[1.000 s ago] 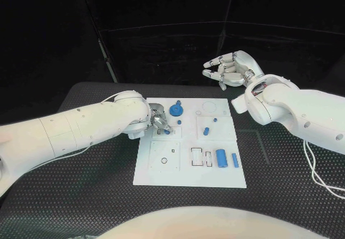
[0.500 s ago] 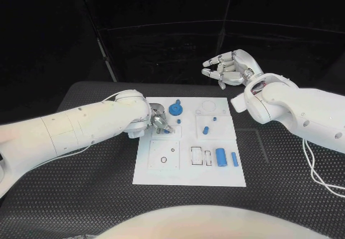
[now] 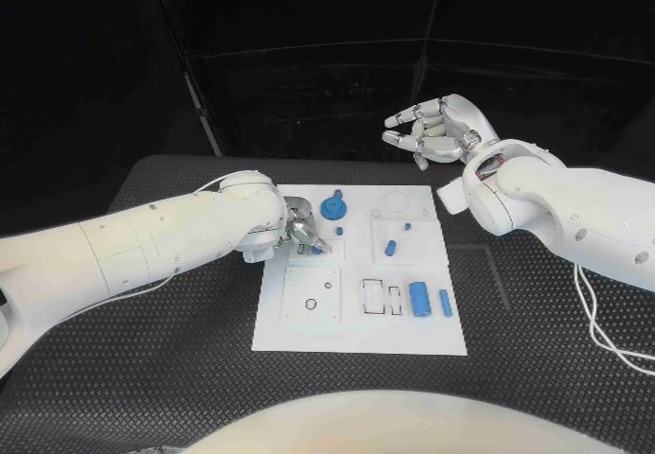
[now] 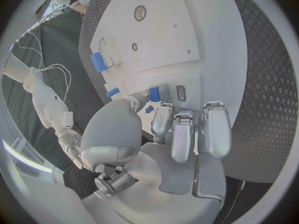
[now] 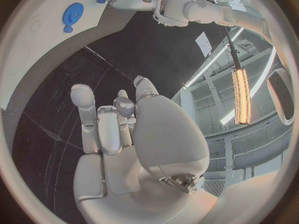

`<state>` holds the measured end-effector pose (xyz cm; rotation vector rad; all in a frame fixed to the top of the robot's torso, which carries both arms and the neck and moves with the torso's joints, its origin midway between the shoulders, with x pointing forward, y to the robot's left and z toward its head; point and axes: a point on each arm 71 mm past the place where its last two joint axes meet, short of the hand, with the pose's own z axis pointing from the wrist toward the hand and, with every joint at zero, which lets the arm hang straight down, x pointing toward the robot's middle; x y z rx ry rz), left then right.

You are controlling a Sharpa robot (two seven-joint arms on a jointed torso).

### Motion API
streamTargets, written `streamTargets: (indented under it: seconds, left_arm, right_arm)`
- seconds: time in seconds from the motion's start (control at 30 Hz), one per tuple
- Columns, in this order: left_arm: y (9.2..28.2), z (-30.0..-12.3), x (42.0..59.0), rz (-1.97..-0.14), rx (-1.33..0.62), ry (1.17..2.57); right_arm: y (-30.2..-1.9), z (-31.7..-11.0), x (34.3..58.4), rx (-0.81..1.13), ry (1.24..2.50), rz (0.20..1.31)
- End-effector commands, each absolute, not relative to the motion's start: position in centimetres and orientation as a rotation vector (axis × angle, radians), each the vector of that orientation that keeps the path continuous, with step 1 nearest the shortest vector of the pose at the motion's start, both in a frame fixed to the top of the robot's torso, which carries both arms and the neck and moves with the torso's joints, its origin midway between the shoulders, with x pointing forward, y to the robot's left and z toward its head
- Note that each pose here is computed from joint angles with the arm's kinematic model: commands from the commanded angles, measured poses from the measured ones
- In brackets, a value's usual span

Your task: Assemble the parts on the task board

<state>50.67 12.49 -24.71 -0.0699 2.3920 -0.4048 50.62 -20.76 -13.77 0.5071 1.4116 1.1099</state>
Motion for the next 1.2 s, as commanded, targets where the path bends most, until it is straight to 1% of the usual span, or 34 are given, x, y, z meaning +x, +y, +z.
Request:
streamTargets:
  seconds: [0.03,0.8,1.2]
  left_arm:
    - [12.25,-25.20,50.38,-0.408,-0.054,2.421]
    - [12.21,-25.33,50.73,-0.396,-0.049,2.434]
    - [12.85,-25.34,50.93,-0.384,-0.068,2.427]
  right_arm:
    - [-20.62,-13.62,50.60,0.499,1.409,1.120]
    - [-20.61,-13.62,50.59,0.499,1.411,1.121]
    - [-20.67,-13.63,50.61,0.499,1.410,1.120]
